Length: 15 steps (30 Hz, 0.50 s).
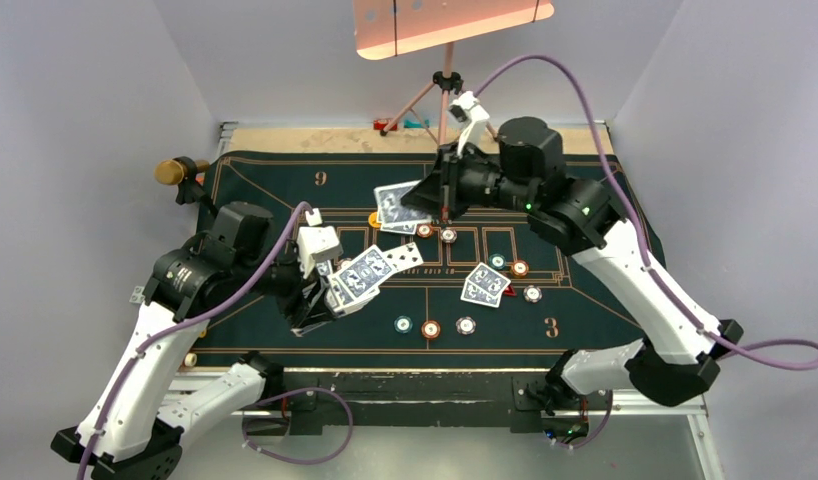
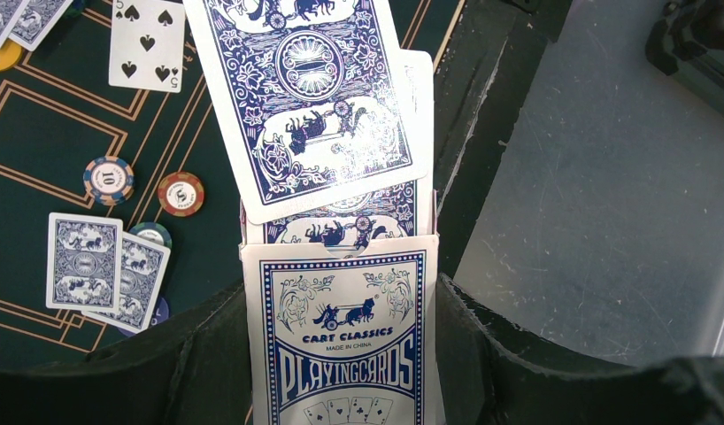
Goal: Distribute texas hold em gaming equipment
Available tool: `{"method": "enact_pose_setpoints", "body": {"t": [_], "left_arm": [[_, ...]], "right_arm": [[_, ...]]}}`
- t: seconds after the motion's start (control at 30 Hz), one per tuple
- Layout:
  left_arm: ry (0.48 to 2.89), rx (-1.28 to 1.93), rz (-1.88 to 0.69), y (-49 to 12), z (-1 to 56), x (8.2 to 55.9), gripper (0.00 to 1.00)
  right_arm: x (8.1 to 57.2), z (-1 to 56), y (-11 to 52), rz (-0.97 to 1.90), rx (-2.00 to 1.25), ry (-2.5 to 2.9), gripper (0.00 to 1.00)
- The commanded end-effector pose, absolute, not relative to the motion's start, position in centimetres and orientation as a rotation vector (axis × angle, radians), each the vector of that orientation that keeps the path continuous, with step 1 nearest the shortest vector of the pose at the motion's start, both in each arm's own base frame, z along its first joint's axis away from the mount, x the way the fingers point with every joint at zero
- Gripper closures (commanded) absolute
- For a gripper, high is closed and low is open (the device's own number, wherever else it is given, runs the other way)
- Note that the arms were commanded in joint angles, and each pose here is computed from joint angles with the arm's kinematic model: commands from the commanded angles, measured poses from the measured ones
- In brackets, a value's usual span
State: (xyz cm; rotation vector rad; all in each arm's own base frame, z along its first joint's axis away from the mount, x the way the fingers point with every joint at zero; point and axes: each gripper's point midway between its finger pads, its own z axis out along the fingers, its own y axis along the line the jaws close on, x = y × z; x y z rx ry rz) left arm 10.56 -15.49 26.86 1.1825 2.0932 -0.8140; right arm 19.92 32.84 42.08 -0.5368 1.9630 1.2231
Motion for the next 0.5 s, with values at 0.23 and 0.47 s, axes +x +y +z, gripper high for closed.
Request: {"method": "enact_pose_setpoints", "body": {"t": [0.23,0.47], "left_arm": [[1.998,1.184,-0.811,-15.6,29.1,10.5,0.98],[1.996,1.184,-0.821,-15.5,29.1,9.9,0.97]], "right_arm": [[31.9,30.3,24.4,0.266,-0.245,2.203,1.00],[35.5,23.7,23.3,-0.144,-0.189,2.274,1.00]]}}
